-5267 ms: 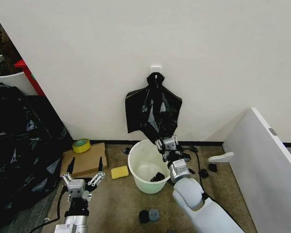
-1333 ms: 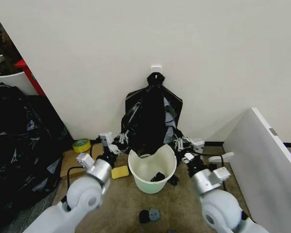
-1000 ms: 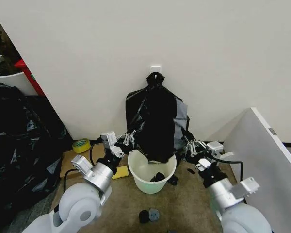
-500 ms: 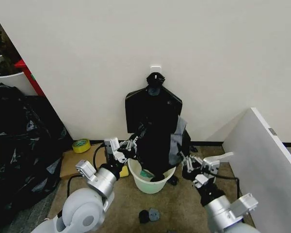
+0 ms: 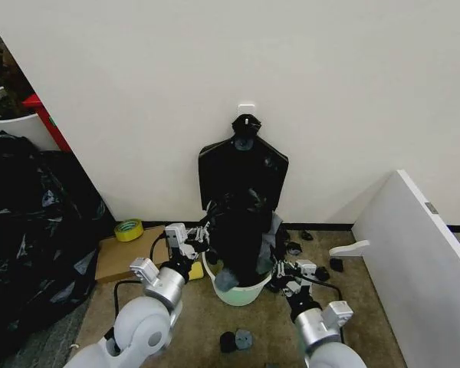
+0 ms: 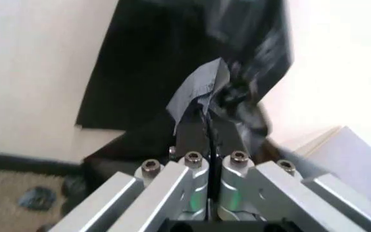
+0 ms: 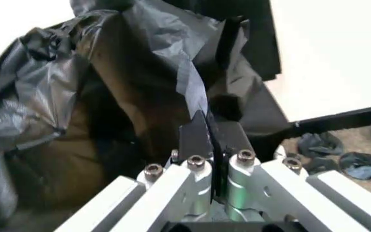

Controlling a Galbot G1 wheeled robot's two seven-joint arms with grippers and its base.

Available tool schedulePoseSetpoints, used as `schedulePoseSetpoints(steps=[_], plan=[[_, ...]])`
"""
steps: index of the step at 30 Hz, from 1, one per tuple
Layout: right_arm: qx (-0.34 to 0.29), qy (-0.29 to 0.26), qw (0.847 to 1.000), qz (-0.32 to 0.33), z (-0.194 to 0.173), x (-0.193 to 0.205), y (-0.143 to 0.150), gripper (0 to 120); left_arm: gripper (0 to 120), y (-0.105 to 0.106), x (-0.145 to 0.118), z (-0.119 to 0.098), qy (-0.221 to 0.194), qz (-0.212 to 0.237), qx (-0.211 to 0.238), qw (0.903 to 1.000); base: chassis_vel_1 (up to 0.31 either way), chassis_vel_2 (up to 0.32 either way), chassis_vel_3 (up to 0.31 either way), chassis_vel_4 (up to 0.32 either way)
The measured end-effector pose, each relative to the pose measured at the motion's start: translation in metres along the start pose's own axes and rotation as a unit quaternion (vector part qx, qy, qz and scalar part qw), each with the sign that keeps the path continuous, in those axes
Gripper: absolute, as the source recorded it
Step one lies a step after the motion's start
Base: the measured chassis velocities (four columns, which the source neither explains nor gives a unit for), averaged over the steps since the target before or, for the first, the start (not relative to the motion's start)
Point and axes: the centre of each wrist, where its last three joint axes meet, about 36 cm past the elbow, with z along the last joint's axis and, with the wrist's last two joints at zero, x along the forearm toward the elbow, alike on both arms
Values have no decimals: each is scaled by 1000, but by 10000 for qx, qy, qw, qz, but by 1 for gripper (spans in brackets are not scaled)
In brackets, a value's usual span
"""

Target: Place the garbage bag over the trash bin.

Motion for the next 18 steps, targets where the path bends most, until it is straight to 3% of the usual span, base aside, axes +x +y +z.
schedulePoseSetpoints(steps=[9, 18], plan=[[164, 346, 9985, 393, -15, 12, -9, 0, 0, -20, -19, 33, 348, -315, 520, 9975, 0, 0, 0, 0], [60, 697, 9965, 458, -38, 39, -1, 0, 0, -26, -3, 35, 832, -566, 593, 9932, 0, 0, 0, 0]])
